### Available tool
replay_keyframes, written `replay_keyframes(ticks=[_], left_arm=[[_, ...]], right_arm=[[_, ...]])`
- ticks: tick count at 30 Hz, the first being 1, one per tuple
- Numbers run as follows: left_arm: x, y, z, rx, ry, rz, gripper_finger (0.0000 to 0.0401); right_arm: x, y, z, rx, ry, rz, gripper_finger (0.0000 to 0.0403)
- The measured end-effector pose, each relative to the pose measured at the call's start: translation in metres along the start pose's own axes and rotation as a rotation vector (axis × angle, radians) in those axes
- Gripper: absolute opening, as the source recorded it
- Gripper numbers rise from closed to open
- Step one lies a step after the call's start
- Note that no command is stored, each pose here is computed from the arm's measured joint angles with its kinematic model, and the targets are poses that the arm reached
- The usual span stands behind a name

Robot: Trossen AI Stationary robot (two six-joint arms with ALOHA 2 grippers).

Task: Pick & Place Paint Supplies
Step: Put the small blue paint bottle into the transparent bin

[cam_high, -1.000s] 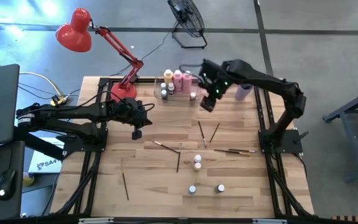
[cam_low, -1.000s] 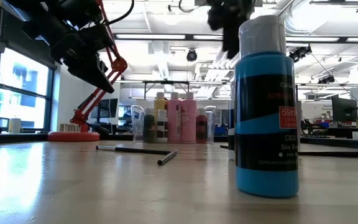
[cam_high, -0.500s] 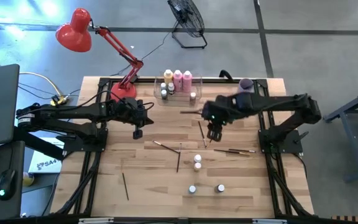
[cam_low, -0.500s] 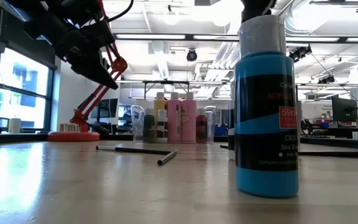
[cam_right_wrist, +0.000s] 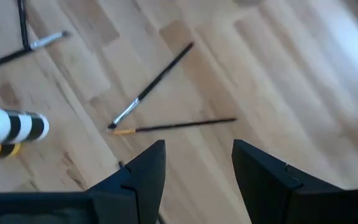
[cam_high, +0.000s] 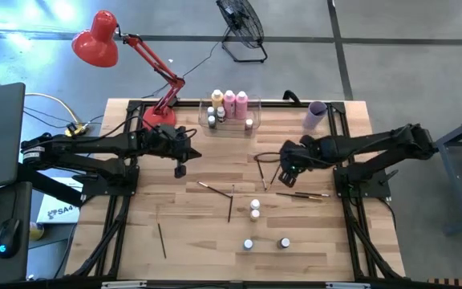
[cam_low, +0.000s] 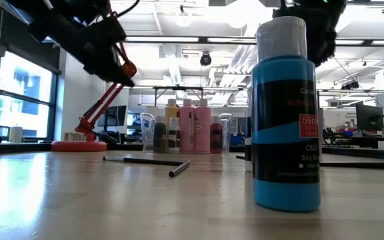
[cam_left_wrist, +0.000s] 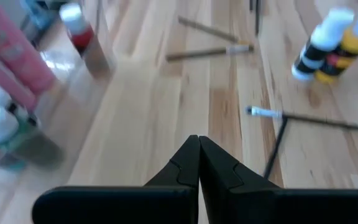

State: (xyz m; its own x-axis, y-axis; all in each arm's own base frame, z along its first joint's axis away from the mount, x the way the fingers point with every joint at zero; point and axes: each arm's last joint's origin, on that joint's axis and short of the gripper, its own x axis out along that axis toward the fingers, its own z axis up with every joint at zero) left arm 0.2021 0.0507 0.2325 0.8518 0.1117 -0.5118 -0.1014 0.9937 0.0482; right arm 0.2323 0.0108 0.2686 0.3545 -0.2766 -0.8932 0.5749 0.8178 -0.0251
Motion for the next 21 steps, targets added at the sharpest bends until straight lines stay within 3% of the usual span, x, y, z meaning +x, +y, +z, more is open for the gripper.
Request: replay_keyframes(ticks=[6, 21], left_arm=[[0.000, 0.001, 0.008, 0.009, -0.078, 0.013, 0.0000], [0.000, 0.001, 0.007, -0.019, -0.069, 0.010, 0.0000]], right_arm=[[0.022, 0.002, -0.019, 0.033, 0.047, 0.074, 0.0176], [0.026, 0.007, -0.015, 0.001, -0.005, 0.143, 0.0176]])
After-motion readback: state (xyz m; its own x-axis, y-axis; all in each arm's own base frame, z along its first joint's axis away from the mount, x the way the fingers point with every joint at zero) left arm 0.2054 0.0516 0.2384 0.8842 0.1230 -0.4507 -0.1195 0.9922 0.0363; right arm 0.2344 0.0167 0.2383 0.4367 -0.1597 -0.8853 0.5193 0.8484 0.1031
